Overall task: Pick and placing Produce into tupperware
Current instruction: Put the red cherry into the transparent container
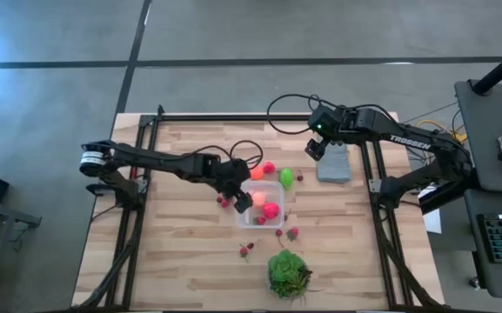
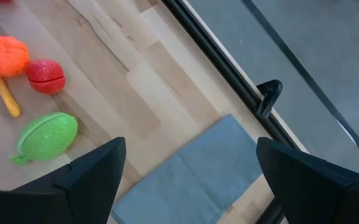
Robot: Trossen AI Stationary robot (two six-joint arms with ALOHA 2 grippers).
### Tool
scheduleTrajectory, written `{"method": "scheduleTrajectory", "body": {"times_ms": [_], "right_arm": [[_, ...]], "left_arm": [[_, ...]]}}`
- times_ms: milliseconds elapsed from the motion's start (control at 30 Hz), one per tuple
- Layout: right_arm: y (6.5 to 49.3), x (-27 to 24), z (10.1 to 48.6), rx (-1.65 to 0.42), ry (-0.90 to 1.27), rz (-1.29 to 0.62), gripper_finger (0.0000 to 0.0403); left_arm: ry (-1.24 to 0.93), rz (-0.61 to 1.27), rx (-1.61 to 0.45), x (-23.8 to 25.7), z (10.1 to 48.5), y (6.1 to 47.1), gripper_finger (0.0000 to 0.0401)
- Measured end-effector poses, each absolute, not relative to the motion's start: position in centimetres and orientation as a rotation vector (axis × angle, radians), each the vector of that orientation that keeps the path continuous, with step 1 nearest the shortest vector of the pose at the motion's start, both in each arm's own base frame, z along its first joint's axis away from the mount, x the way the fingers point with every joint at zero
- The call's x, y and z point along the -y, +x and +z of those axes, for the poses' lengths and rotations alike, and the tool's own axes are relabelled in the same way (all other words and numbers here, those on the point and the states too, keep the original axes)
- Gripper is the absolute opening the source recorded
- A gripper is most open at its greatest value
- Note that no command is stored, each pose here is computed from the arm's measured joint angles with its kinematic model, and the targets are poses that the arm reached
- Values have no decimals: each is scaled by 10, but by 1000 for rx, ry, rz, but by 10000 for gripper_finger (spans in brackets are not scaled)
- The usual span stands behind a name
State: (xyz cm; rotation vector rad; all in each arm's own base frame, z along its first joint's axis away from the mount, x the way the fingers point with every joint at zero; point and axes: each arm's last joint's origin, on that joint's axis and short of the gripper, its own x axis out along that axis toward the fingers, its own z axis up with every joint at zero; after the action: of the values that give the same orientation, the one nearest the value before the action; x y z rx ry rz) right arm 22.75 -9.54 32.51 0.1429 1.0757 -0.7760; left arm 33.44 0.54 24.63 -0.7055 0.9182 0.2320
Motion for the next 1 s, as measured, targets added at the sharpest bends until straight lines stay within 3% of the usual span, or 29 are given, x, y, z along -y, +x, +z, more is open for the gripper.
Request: {"method": "scheduleTrajectory", "body": {"times_ms": [333,600,800,1000], "right_arm": [[227,95,322,-1107,100,-747,354],[218,90,293,-1275,79,-650,354],[213,79,253,-1285,277,-448,354],[220,86,228,-1136,570,-616,354]], "left_arm": [[-482,170,-903,-16,255,328,313],[-525,187,-867,-16,268,320,313],[-473,242,-792,-21,286,305,313],[-457,293,-738,-28,305,281,313]]}}
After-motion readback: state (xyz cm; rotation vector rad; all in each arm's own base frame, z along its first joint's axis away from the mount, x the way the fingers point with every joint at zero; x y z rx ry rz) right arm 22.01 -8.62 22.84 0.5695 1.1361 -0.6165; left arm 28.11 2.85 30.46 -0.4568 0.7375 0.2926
